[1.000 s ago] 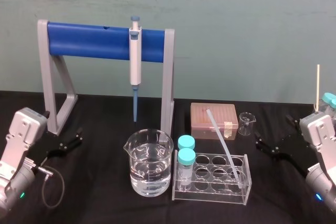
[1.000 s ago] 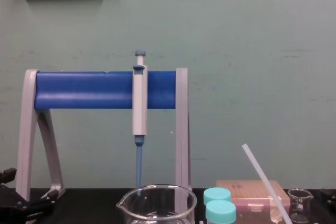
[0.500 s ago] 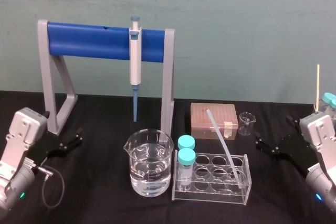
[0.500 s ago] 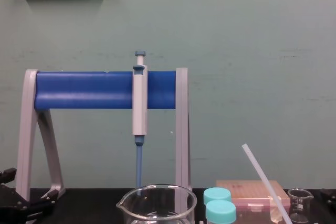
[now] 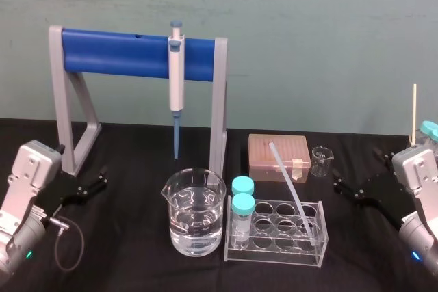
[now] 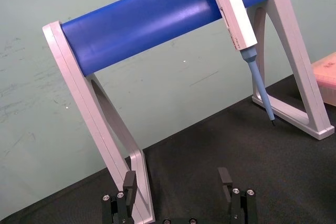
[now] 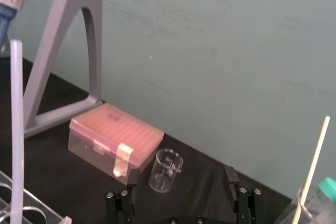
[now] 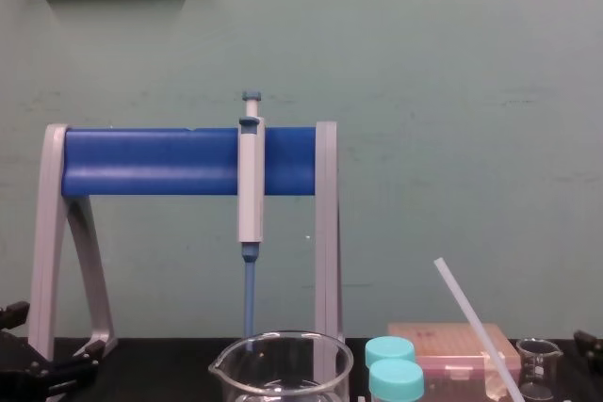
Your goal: Pick up the stirring rod with one hand, then place it down.
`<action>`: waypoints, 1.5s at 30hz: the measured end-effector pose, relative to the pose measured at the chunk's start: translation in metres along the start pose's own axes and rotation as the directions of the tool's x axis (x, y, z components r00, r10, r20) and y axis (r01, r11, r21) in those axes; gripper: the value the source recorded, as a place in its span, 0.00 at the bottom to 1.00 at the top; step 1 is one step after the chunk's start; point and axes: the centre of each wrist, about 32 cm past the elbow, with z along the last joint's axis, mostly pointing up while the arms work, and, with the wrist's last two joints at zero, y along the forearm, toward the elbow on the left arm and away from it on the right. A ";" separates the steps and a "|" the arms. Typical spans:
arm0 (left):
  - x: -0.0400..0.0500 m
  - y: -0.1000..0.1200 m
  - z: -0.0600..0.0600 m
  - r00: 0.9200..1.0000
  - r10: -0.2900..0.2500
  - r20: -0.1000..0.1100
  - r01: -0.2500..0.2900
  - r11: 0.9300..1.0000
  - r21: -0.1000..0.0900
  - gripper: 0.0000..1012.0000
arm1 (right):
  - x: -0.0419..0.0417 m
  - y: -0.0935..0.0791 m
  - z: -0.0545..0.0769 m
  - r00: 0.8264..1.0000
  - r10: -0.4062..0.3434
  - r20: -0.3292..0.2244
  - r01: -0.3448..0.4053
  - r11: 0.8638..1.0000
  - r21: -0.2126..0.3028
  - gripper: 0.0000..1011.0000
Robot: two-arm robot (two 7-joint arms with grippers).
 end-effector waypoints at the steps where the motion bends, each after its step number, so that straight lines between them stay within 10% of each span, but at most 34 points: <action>1: 0.0000 0.000 0.000 1.000 0.000 0.000 0.000 1.000 0.000 0.99 | -0.0001 -0.001 0.001 1.000 0.001 0.001 -0.001 1.000 0.012 0.99; 12: 0.0000 0.000 0.000 1.000 0.000 0.000 0.000 1.000 0.000 0.99 | -0.0062 -0.006 0.015 0.998 0.059 0.039 -0.064 0.987 0.147 0.99; 27: 0.0000 0.000 0.000 1.000 0.000 0.000 0.000 1.000 0.000 0.99 | -0.0213 -0.002 0.031 0.968 0.207 0.141 -0.243 0.913 0.328 0.99; 45: 0.0000 0.000 0.000 1.000 0.000 0.000 0.000 1.000 0.000 0.99 | -0.0111 0.022 0.031 0.926 0.376 -0.031 -0.349 0.885 0.308 0.99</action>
